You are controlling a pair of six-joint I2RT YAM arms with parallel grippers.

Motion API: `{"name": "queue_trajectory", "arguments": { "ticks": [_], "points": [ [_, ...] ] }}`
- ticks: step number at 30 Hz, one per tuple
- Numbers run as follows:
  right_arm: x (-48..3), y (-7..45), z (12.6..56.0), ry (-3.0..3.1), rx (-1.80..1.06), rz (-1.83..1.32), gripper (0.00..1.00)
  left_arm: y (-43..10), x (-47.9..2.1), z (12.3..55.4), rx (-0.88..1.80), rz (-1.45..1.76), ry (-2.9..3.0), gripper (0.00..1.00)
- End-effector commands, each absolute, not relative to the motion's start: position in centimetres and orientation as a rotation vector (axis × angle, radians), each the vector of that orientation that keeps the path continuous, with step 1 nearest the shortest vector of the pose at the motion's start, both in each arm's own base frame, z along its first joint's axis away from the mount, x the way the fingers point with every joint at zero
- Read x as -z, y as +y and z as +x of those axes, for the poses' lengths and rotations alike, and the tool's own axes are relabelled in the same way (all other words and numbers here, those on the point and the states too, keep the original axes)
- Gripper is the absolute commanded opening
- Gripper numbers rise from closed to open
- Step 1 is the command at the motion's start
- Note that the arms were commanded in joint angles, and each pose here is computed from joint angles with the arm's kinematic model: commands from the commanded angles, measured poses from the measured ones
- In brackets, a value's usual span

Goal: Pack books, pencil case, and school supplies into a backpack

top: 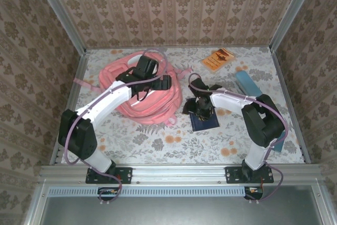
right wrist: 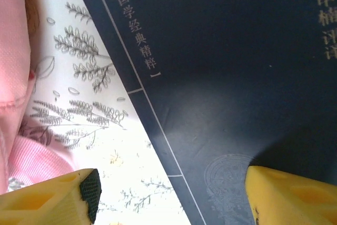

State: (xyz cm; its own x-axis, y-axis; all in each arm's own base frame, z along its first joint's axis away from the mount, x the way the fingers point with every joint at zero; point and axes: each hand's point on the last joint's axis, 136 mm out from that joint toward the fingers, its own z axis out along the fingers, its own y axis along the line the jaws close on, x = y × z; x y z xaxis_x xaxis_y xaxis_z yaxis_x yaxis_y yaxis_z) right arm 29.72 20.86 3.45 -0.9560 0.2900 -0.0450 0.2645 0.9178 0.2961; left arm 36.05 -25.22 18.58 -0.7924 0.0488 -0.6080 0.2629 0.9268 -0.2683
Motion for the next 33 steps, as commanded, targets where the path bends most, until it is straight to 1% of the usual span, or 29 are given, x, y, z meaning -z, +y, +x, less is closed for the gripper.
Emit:
{"name": "queue_trajectory", "arguments": {
  "ticks": [1,4,7,10,12,16,19,22,28,30,33],
  "points": [
    [-6.6,19.0,29.7,2.968,-0.433,0.438,0.75,-29.4,-19.4,35.4,0.672,0.250,2.449,0.99],
    [-8.5,16.4,31.2,2.907,-0.395,0.385,0.77,-32.2,-18.6,34.4,0.767,0.274,2.484,0.96],
    [-8.1,12.9,32.2,2.925,-0.336,0.414,0.76,-34.6,-17.2,33.3,0.834,0.266,2.543,0.88],
    [-7.1,10.7,32.6,2.948,-0.300,0.426,0.73,-36.8,-15.9,32.2,0.878,0.236,2.592,0.83],
    [-6.6,10.2,32.8,2.962,-0.308,0.400,0.70,-37.5,-14.6,31.5,0.865,0.193,2.641,0.78],
    [-5.6,10.4,32.7,2.993,-0.325,0.364,0.60,-38.1,-11.7,29.8,0.816,0.112,2.721,0.71],
    [-4.6,10.3,32.5,3.014,-0.312,0.362,0.55,-38.5,-9.7,28.5,0.826,0.054,2.771,0.67],
    [-3.6,9.8,32.2,3.038,-0.265,0.375,0.51,-38.9,-8.0,27.5,0.851,0.011,2.820,0.65],
    [-1.9,9.7,31.5,3.079,-0.257,0.391,0.39,-39.7,-5.9,26.6,0.887,-0.028,2.879,0.57],
    [-1.4,9.7,31.2,3.091,-0.255,0.398,0.39,-39.8,-5.3,26.5,0.886,-0.038,2.895,0.55],
    [-0.9,9.6,30.8,3.104,-0.251,0.414,0.39,-39.7,-4.1,26.4,0.855,-0.042,2.928,0.49]
  ]
}}
